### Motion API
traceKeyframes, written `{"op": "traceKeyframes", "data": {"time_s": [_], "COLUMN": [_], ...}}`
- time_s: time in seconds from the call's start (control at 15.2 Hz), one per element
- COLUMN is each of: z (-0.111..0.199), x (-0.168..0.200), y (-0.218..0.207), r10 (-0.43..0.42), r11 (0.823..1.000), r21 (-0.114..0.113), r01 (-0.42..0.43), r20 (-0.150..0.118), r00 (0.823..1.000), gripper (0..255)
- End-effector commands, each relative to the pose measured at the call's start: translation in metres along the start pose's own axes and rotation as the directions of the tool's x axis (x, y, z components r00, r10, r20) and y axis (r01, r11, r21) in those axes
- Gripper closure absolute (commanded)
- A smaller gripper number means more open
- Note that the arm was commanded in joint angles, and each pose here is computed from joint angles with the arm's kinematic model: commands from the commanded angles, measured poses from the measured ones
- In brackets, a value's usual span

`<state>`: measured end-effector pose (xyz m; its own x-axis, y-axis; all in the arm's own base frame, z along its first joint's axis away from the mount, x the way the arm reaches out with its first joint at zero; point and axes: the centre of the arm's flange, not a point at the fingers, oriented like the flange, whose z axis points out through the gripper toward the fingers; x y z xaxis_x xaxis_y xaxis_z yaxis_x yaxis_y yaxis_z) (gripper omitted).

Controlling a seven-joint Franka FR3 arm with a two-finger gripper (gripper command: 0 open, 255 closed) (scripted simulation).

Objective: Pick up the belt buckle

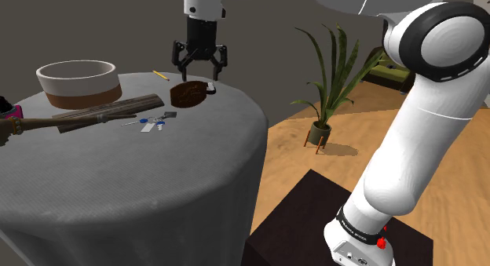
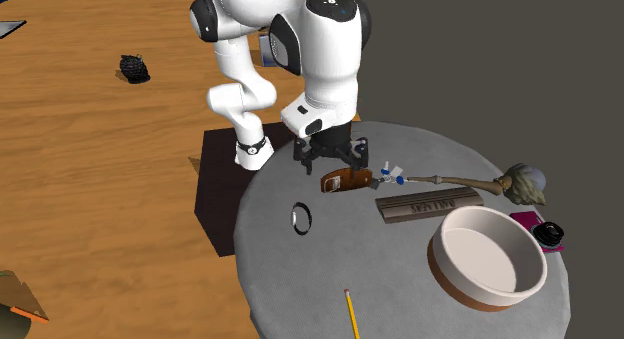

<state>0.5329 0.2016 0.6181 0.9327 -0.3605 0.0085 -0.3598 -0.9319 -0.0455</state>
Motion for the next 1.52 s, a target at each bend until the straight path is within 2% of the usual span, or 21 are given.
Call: {"op": "traceKeyframes", "data": {"time_s": [0.0,0.2,0.26,0.86,1.45], "z": [0.011,0.019,0.020,0.019,-0.028], "x": [0.000,0.000,0.000,0.000,0.001], "y": [0.000,0.001,0.001,0.001,-0.002], "r10": [0.001,0.001,0.000,0.001,0.001], "r11": [1.000,1.000,1.000,1.000,1.000], "r21": [0.000,0.000,0.000,0.000,0.000], "r01": [-0.001,-0.001,0.000,-0.001,-0.001], "r20": [0.000,0.000,0.000,0.000,0.000], "r00": [1.000,1.000,1.000,1.000,1.000], "gripper": [0,0,255,255,255]}}
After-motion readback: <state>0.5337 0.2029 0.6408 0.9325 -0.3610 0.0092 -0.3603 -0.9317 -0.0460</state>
